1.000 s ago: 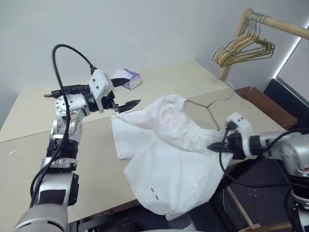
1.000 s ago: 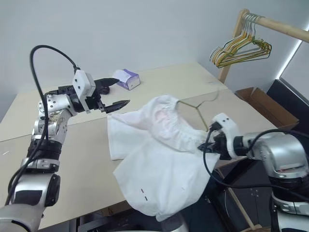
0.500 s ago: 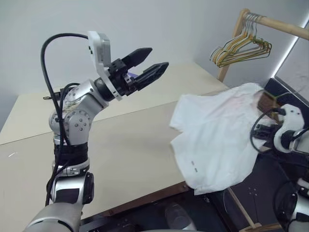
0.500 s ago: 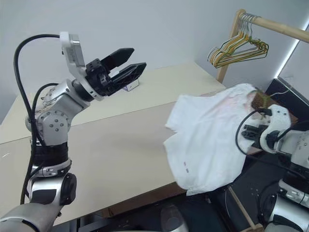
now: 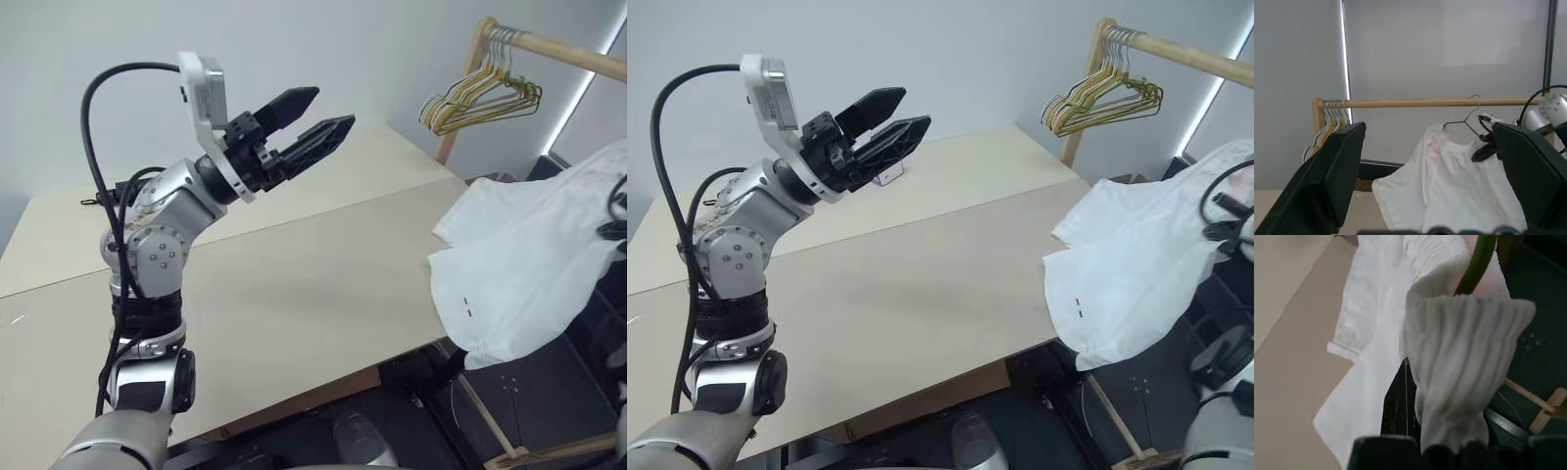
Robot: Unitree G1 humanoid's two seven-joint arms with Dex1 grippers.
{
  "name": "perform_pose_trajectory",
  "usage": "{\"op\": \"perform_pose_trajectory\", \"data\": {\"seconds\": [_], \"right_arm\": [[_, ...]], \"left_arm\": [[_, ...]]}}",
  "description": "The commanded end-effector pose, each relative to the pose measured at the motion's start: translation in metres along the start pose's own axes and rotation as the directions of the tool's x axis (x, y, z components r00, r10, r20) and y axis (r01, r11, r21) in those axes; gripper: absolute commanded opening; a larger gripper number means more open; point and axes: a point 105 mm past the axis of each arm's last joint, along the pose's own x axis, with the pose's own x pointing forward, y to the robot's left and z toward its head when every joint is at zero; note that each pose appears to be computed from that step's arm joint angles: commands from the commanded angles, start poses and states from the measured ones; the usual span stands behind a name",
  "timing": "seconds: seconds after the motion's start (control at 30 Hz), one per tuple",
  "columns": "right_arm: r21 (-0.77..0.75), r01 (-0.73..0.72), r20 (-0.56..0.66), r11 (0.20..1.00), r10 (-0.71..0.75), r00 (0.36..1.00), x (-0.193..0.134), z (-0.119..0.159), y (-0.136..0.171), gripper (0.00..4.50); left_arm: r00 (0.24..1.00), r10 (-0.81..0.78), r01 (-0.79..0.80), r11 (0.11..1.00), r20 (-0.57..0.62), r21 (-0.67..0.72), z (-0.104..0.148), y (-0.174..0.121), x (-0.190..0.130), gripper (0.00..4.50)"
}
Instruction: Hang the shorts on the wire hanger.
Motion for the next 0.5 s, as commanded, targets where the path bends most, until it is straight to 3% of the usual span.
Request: {"op": "perform_pose_trajectory", "data": {"seconds": [0.03,0.23,0.47,0.5], "right_arm": [[0.067,0.032,0.058,0.997,-0.035,0.998,-0.005,0.019,-0.015,0.0],[0.118,0.079,0.098,0.99,-0.091,0.991,0.0,0.031,-0.035,0.0],[0.05,0.148,0.075,0.988,-0.151,0.986,0.015,0.02,-0.045,0.0],[0.043,0.146,0.071,0.988,-0.149,0.986,0.016,0.019,-0.045,0.29]], "left_arm": [[1.0,-0.02,0.019,0.999,0.021,0.045,0.007,-0.006,0.0,4.48],[1.0,-0.016,0.014,0.998,0.019,0.058,0.008,-0.006,-0.002,4.48],[1.0,-0.018,0.017,0.998,0.023,0.057,0.009,-0.007,-0.004,4.48],[1.0,-0.02,0.019,0.998,0.022,0.056,0.009,-0.007,-0.004,4.49]]}}
